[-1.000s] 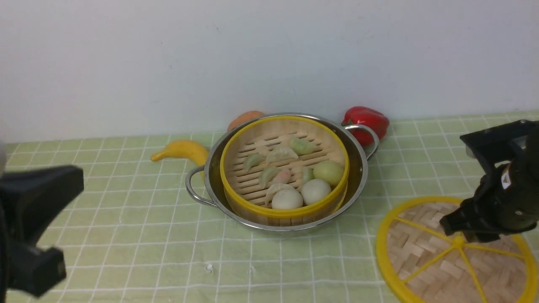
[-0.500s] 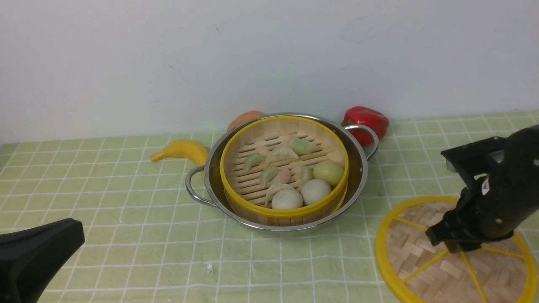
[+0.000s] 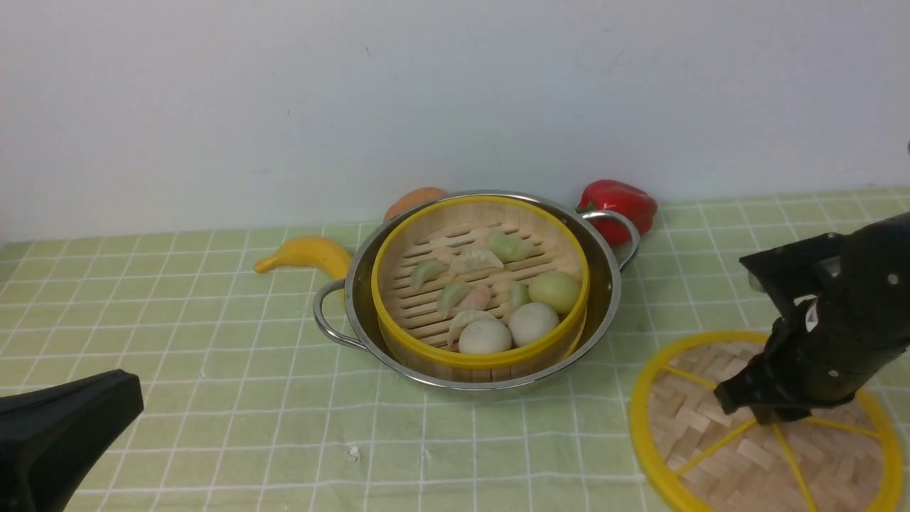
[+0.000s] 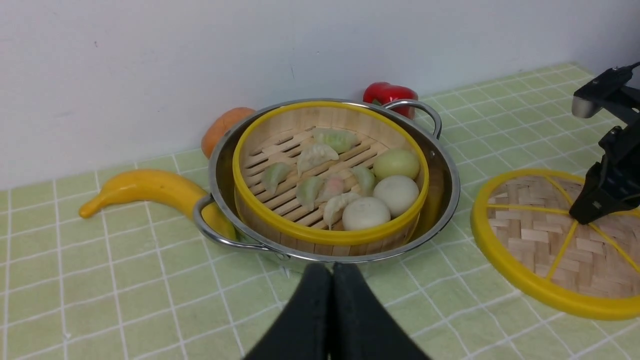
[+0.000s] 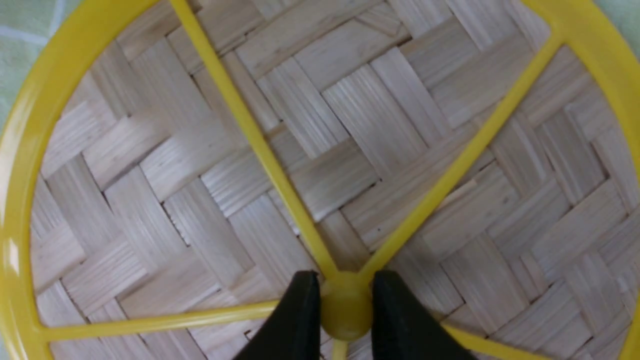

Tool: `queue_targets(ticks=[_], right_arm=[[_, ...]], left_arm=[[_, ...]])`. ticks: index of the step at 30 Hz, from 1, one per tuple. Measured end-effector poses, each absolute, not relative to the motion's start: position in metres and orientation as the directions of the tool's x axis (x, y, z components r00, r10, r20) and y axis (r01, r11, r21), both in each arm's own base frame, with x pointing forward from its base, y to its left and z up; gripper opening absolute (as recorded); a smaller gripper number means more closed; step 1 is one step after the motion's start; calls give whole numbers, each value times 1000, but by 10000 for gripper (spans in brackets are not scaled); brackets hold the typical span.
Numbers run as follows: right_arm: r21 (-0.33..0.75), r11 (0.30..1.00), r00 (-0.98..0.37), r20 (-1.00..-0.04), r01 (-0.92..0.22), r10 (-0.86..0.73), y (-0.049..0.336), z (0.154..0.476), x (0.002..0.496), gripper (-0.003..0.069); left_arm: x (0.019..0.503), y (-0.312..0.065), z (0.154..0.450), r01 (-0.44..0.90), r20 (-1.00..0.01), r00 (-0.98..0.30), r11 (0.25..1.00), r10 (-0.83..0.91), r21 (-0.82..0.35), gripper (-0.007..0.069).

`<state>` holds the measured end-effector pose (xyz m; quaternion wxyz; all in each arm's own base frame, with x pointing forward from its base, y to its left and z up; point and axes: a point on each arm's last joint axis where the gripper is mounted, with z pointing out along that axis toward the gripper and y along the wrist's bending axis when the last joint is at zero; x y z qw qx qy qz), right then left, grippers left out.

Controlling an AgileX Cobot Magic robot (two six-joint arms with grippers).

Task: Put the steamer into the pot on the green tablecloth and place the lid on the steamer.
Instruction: 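Move the gripper down to the bamboo steamer lid and grasp its center knob, then place the bamboo steamer lid onto the steamer basket in the pot with the right gripper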

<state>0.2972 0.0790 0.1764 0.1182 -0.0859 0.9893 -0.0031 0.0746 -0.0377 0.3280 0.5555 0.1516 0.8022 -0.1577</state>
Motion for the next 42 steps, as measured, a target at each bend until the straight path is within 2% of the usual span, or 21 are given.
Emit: queue_targets(ticks=[4,8,10,12,15,18,19,23,24,30,36,42], right_arm=[[-66,986,-971,-176,-155,-164,76,192,298,144],[-121,982,-968,-188,-142,-163,71,244,302,144],[-121,985,-959,-239,-124,-150,72,276,306,144],[-108,987,-948,-285,-116,-143,74,294,311,144],[-31,989,-902,-408,-144,-144,95,334,331,144],[12,981,-882,-439,-194,-169,122,341,346,144],[31,972,-863,-467,-232,-191,143,346,358,144],[48,948,-834,-490,-316,-253,193,336,383,144],[54,936,-825,-491,-348,-279,219,322,396,144],[67,909,-806,-493,-410,-327,268,289,415,144],[59,908,-822,-453,-414,-346,280,257,427,144],[56,907,-824,-444,-417,-351,281,251,429,144]], left_arm=[[75,-38,328,418,-939,-337,904,68,-85,-12],[74,-38,328,419,-938,-339,904,69,-85,-12],[74,-38,327,420,-936,-343,903,72,-84,-12],[74,-38,327,421,-935,-347,903,74,-85,-12],[74,-38,327,422,-933,-351,903,76,-85,-12],[74,-38,327,423,-933,-352,902,77,-84,-12],[74,-38,327,422,-933,-351,903,78,-84,-12],[74,-38,326,423,-932,-354,902,79,-84,-12],[74,-38,326,424,-931,-356,902,81,-84,-11],[74,-38,326,429,-931,-351,901,96,-69,-8],[74,-38,326,434,-932,-344,899,112,-53,-8],[74,-38,326,434,-932,-344,899,113,-51,-8]])
